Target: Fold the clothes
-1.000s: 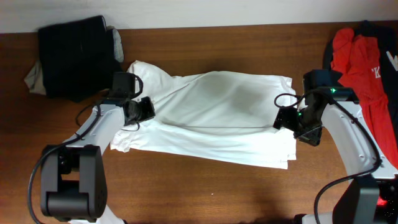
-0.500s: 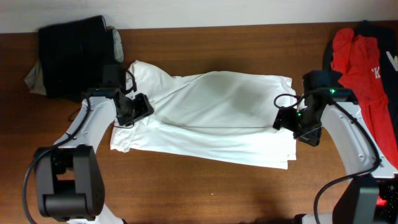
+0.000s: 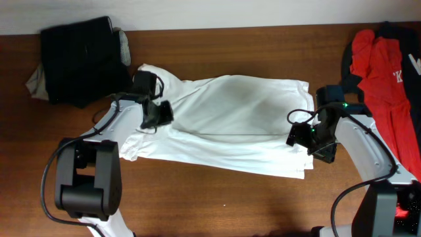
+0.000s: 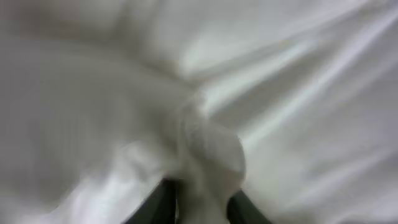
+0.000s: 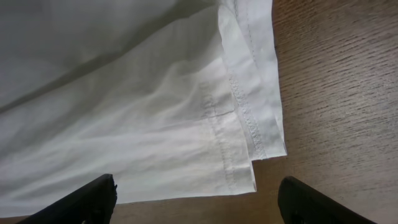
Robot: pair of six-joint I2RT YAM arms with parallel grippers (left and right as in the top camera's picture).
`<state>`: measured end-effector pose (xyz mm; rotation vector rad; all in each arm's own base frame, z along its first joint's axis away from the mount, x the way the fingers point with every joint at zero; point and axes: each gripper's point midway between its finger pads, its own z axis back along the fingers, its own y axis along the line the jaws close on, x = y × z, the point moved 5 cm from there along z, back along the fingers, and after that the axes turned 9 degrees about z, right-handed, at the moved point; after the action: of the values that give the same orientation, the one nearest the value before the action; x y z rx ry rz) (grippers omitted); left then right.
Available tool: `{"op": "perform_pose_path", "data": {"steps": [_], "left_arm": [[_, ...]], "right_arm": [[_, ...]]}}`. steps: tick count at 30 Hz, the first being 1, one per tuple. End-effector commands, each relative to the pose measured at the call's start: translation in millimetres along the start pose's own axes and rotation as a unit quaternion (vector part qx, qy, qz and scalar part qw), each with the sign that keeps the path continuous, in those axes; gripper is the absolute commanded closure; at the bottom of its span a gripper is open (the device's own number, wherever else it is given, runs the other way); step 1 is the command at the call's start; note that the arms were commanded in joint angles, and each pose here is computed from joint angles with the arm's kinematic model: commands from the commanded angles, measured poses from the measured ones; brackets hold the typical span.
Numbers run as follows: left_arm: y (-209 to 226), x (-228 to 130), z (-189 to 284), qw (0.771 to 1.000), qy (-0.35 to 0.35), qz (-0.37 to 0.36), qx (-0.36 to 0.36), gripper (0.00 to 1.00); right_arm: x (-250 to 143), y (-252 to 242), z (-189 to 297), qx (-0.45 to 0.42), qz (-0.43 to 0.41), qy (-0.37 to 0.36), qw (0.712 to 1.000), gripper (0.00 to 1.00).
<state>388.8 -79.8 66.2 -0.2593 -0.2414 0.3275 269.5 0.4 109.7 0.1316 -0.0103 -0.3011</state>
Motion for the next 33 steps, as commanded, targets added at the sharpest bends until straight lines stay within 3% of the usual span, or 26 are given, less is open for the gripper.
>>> {"op": "perform_pose_path", "data": {"steps": [1, 3, 4, 5, 6, 10, 14, 15, 17, 19, 22, 23, 24, 25, 26, 28, 33], "left_arm": [[-24, 19, 3, 0.997, -0.035, 0.003, -0.067, 0.76], [-28, 26, 4, 0.995, -0.053, 0.008, -0.079, 0.74], [-30, 30, 4, 0.994, -0.062, 0.008, -0.085, 0.57], [-31, 32, 4, 0.994, -0.066, 0.007, -0.087, 0.29], [-32, 33, 4, 0.994, -0.068, 0.006, -0.088, 0.16], [-31, 42, 35, 0.99, -0.077, 0.016, -0.114, 0.14], [-32, 56, 131, 0.976, -0.164, -0.023, -0.138, 0.13], [-33, 50, 149, 0.974, -0.173, -0.032, -0.14, 0.08], [-28, 31, 164, 0.979, -0.155, -0.047, -0.127, 0.08], [-13, 4, 146, 0.992, -0.076, -0.052, -0.09, 0.08], [-2, -23, 115, 0.996, 0.012, -0.07, -0.055, 0.29], [1, -33, 102, 0.996, 0.045, -0.067, -0.043, 0.45], [6, -43, 86, 0.994, 0.08, -0.064, -0.026, 0.61], [10, -48, 76, 0.993, 0.103, -0.058, -0.016, 0.73], [13, -50, 66, 0.991, 0.119, -0.054, -0.01, 0.8], [18, -51, 53, 0.99, 0.134, -0.05, 0.005, 0.86], [37, -64, 23, 0.979, 0.192, -0.033, 0.051, 0.96]], "right_arm": [[-1, 0, 0, -0.005, 0.005, -0.001, 1.0, 0.13], [-1, 0, 0, -0.004, 0.006, -0.001, 1.0, 0.13], [-1, 0, 0, -0.004, 0.006, -0.001, 1.0, 0.13], [-1, 0, 0, -0.004, 0.005, -0.001, 1.0, 0.13], [-1, 0, 0, -0.004, 0.005, -0.001, 1.0, 0.13], [-4, 0, 0, -0.004, 0.004, 0.006, 1.0, 0.13], [-3, 2, 0, 0.004, -0.052, 0.004, 0.999, 0.13], [-1, 5, 0, 0.018, -0.052, 0.002, 0.998, 0.13], [-1, 9, 0, 0.032, -0.052, 0.004, 0.998, 0.13], [-4, 9, 0, 0.033, -0.051, 0.012, 0.998, 0.13], [-8, 10, 0, 0.037, -0.048, 0.023, 0.998, 0.13], [-11, 10, -1, 0.036, -0.045, 0.029, 0.998, 0.19], [-13, 9, -2, 0.034, -0.036, 0.033, 0.998, 0.3], [-17, 7, -5, 0.032, -0.035, 0.039, 0.998, 0.51], [-19, 6, -7, 0.031, -0.036, 0.044, 0.998, 0.62], [-26, 4, -13, 0.028, -0.039, 0.056, 0.997, 0.73], [-44, -4, -36, 0.021, -0.043, 0.077, 0.996, 0.75]]}}
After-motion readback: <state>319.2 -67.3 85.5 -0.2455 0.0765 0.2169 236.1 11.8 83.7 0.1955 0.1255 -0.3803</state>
